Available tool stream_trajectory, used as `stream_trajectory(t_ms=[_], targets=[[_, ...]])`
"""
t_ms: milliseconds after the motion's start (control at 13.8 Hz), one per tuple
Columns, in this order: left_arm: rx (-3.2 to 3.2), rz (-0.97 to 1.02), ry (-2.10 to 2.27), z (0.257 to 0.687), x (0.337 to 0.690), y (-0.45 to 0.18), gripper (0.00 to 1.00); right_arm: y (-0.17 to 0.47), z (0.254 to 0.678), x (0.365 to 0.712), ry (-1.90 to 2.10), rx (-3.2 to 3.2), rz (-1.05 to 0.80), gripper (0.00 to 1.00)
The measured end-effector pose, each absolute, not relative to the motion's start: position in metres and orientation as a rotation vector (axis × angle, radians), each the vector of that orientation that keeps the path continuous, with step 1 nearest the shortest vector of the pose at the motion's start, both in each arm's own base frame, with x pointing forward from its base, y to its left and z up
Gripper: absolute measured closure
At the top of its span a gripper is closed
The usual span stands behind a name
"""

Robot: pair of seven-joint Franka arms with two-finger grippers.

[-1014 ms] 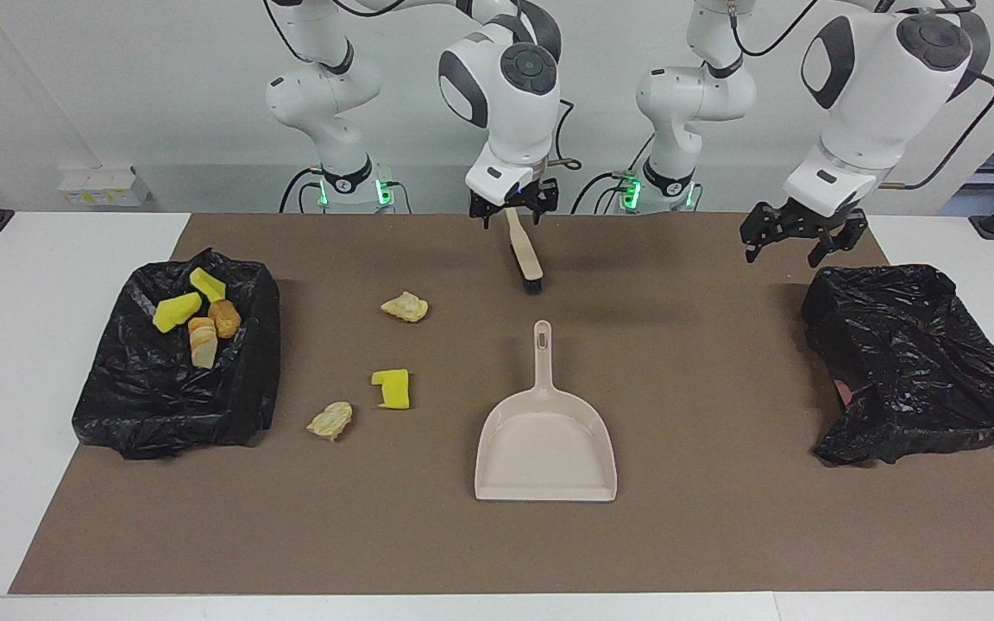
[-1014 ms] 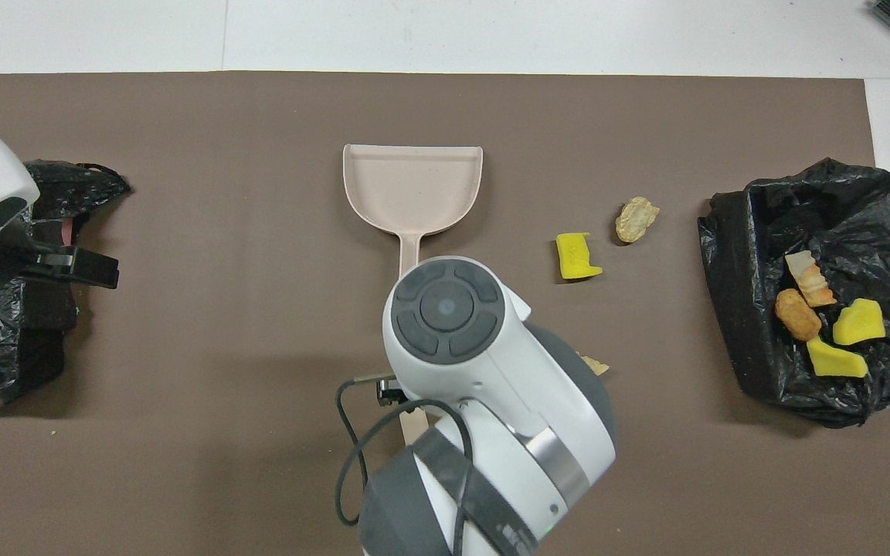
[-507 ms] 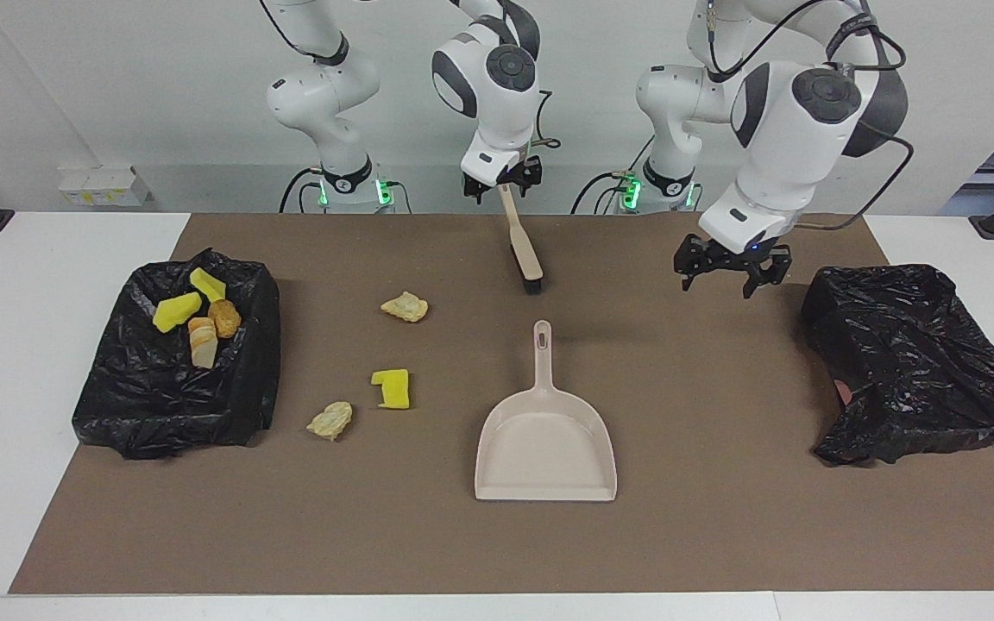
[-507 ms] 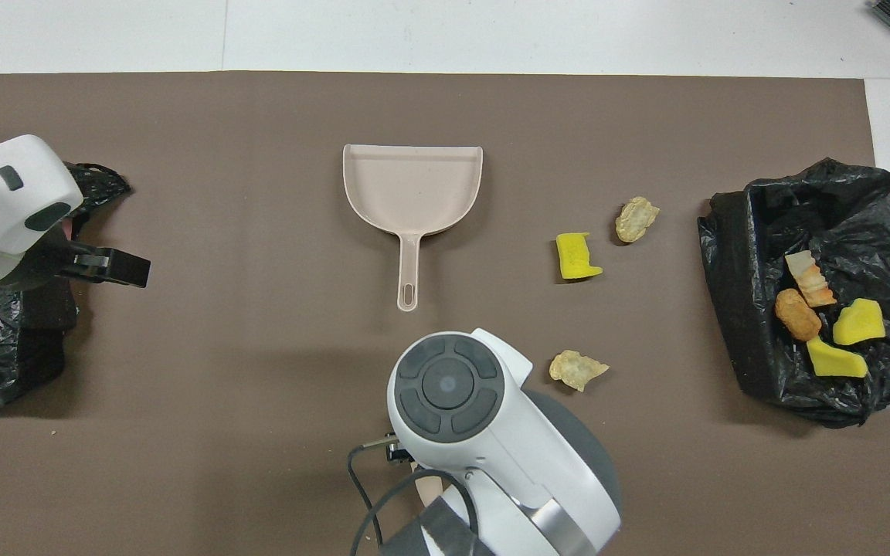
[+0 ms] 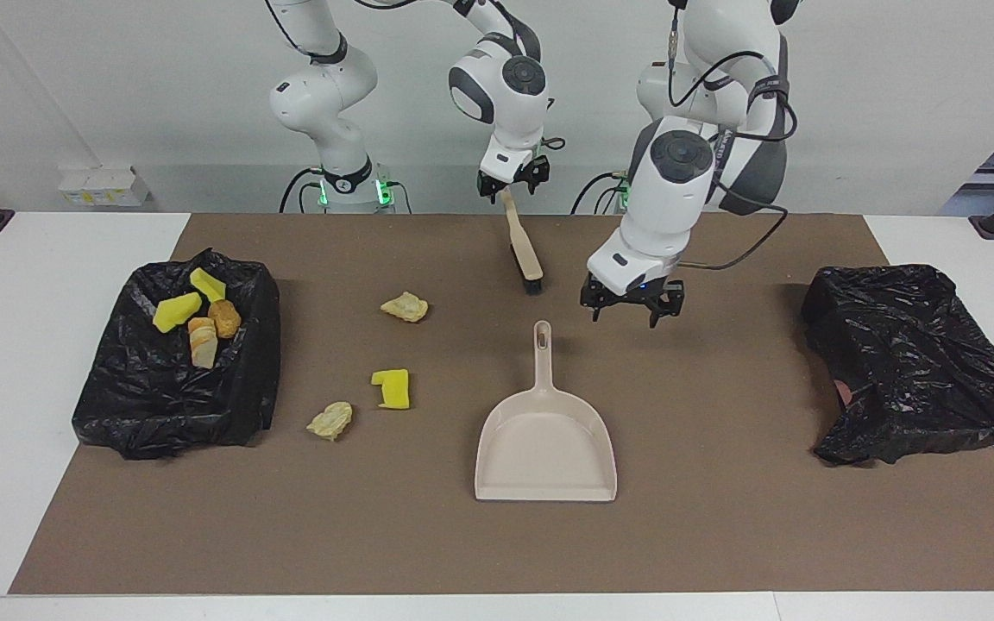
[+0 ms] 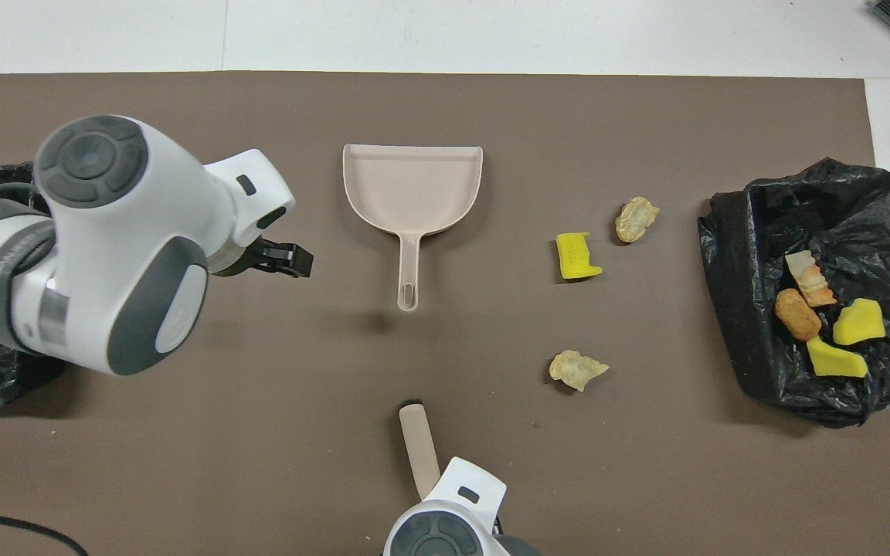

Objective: Sweep and dump trash in bin

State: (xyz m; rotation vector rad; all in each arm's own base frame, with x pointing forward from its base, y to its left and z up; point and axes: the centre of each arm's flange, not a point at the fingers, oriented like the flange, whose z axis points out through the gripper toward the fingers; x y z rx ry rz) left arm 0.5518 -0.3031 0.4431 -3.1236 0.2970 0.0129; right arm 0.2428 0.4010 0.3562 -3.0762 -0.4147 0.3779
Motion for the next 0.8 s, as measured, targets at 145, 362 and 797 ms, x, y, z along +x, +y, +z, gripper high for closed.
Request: stream_trajectory(t_ms=[145,362,797], targets=[[-3.130,0.001,0.269,0.423,0.547,-0.335,0.00,0.398,0.343,0.236,-0.413,-3.088,0.390,0.07],[-3.142,-0.009,0.228,0.406,0.550,-0.358,0.00,0.396,0.339,0.236,-0.409,-3.093,0.400,0.11],[-3.198,-0.066,0.158,0.380,0.558,-0.378,0.00,0.396,0.338,0.236,-0.402,-3.094,0.402,0.61]])
